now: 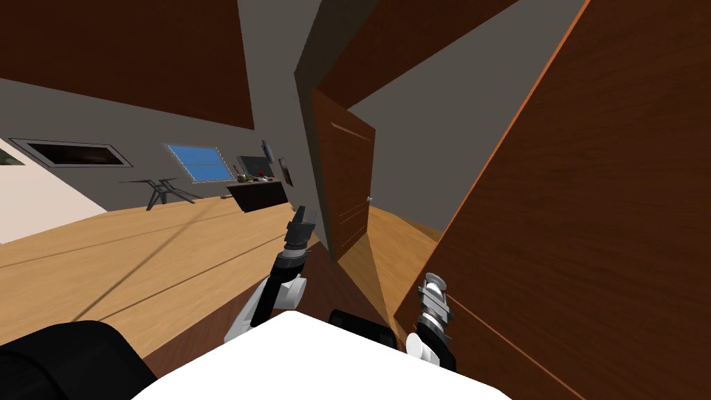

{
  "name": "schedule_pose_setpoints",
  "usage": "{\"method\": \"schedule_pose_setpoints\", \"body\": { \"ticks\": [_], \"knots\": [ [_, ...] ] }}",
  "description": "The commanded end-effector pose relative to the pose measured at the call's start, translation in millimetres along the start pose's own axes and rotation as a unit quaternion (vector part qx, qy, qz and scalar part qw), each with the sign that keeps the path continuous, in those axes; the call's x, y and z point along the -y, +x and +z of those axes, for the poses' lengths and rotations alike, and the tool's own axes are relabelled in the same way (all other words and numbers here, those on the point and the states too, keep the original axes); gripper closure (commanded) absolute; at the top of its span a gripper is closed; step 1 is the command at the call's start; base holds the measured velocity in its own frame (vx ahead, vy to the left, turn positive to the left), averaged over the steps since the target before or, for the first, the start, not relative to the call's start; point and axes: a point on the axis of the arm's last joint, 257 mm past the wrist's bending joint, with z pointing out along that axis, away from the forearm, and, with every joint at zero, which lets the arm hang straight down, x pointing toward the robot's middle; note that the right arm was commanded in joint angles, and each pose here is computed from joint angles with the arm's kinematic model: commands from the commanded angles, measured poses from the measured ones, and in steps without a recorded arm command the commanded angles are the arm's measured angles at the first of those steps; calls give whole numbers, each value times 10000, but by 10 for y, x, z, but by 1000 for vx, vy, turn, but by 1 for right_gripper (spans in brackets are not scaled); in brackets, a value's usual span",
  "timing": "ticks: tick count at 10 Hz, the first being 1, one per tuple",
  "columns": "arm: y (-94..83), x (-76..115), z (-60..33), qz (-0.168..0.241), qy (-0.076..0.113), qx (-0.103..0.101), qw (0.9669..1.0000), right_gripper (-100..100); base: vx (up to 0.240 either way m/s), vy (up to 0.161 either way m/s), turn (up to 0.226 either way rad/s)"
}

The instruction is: Push the door open

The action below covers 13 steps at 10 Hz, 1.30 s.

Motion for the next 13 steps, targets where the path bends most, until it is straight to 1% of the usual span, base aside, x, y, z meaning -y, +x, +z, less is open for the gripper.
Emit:
{"method": "schedule_pose_setpoints", "body": {
  "ticks": [1,4,7,8,11,13],
  "knots": [
    [68,-165,95,-34,-185,-77,9998,100,240,-26,-56],
    [71,-403,157,-42,-470,-77,9989,100,188,-52,-58],
    [66,-595,189,-24,-726,-62,9973,100,186,-51,-59],
    [61,-667,195,-10,-829,-52,9965,100,166,-79,-81],
    [47,-799,198,27,-1033,-24,9946,100,165,-52,-71],
    [26,-907,187,76,-1223,14,9925,100,163,-21,-60]
  ]
}}
